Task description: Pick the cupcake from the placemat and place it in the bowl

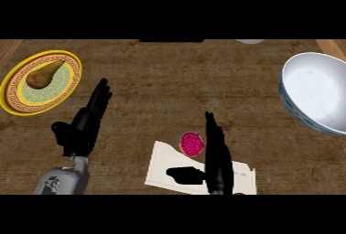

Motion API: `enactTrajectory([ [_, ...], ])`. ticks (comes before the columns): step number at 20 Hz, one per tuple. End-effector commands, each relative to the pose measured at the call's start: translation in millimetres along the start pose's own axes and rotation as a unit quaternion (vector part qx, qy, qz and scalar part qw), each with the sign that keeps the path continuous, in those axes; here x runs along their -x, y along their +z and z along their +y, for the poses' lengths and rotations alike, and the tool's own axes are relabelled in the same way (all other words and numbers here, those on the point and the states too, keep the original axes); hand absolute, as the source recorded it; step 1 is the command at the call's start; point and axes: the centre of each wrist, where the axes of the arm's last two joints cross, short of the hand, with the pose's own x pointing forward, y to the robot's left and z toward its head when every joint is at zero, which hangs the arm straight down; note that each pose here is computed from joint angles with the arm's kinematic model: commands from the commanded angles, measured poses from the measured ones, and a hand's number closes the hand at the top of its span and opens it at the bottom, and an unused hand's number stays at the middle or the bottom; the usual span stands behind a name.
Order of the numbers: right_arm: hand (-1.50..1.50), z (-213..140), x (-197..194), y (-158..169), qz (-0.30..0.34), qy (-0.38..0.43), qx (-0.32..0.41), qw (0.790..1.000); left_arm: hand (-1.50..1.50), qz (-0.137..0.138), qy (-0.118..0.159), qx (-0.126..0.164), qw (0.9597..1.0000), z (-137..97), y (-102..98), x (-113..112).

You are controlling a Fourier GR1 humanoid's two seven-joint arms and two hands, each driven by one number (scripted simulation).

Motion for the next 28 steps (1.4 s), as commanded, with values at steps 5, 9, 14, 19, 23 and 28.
enactTrajectory([
  [5,1.5,19,8,-18,0.0,0.028,-0.038,0.999,0.0,-0.002,-0.003,-0.007,1.0,-4,7,-6],
  [9,1.5,25,23,-5,-0.054,0.096,-0.086,0.99,0.0,-0.002,-0.002,-0.006,1.0,-4,8,9],
  [14,1.5,40,12,-2,-0.065,0.08,-0.087,0.991,0.0,-0.005,-0.002,-0.001,1.0,7,-2,-6],
  [19,1.5,-67,22,14,-0.167,0.057,-0.193,0.965,0.0,0.008,0.005,-0.006,0.9999,2,14,10],
  [23,1.5,-123,39,22,-0.2,0.037,-0.214,0.956,0.0,0.0,0.001,-0.019,0.9998,-7,9,9],
  [28,1.5,-139,27,35,-0.302,-0.036,-0.163,0.939,0.0,0.003,0.0,-0.017,0.9999,2,-12,11],
])
